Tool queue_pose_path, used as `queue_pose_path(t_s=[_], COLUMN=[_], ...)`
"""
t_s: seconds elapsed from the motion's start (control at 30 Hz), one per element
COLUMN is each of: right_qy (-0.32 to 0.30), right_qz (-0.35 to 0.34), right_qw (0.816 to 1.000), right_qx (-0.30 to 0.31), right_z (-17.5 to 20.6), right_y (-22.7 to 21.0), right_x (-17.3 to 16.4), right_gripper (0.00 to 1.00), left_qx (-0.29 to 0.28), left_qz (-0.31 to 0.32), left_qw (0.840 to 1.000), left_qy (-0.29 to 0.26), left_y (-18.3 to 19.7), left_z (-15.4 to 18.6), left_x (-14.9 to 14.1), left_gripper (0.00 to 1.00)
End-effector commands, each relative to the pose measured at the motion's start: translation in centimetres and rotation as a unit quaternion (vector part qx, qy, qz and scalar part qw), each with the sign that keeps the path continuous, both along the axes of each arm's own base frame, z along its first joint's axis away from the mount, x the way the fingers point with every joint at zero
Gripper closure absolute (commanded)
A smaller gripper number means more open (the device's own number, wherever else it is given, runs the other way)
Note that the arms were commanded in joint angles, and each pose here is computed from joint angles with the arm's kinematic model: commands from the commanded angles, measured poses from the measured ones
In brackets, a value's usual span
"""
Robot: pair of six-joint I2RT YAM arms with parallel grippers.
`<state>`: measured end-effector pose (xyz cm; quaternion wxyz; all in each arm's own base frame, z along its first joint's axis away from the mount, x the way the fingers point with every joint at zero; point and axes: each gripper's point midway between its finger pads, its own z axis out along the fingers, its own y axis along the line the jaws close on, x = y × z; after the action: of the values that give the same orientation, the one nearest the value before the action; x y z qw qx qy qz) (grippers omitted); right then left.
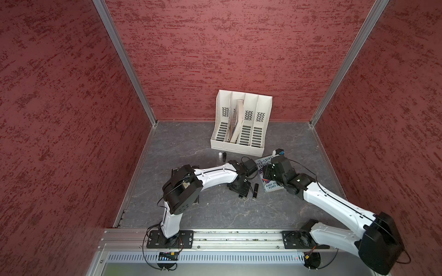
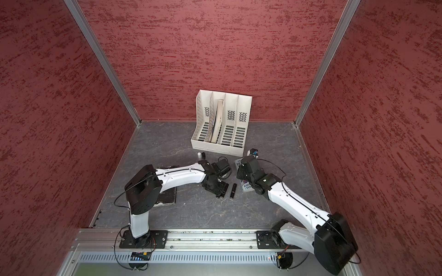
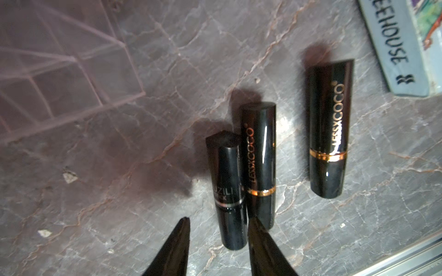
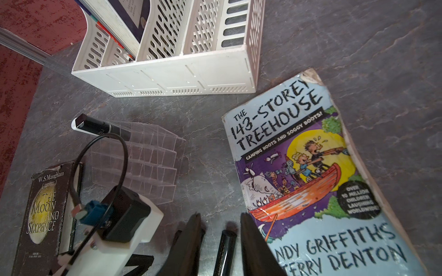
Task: Arrange the lipsticks in the organizer
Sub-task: Pick up the lipstick at the center of the board.
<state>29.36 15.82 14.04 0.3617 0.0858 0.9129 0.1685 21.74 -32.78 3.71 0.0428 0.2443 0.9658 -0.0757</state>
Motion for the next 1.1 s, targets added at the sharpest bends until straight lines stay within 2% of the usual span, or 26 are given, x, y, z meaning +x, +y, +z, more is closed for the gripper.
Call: queue_pose_path(t_s=[0.0,0.4,0.7,1.0,1.07], right_qy=[-0.002,0.0,0.0,0.0,0.001], right_qz=[-0.001,-0.002,-0.002,0.01,0.013], right_qw=[1.0,1.0,1.0,1.0,1.0], right_qx=[0.005,0.003,0.004,0.002,0.004], right_z=[0.2,0.2,0.5,1.4,1.4], right_y=[-0.4,-0.6,-0.7,-0.2,-0.1], right_x=[-0.2,-0.4,-0.5,-0.1,0.0], right_gripper=[0.69,0.7,0.72,0.73,0.74], left_qx=[0.01,0.025,0.031,0.008,-0.011], left_qz=[-0.012,-0.023,-0.022,-0.004,-0.002], left_qw=[1.0,0.999,0.999,1.0,1.0], left_qy=[-0.007,-0.009,-0.006,-0.009,-0.011], left_y=[-0.2,-0.3,0.5,1.3,1.0], left_z=[-0.3,-1.3,-2.0,-1.5,-0.7], left_x=[0.4,0.8,0.8,1.6,1.5], left_gripper=[0.58,0.64,0.75,0.79,0.79])
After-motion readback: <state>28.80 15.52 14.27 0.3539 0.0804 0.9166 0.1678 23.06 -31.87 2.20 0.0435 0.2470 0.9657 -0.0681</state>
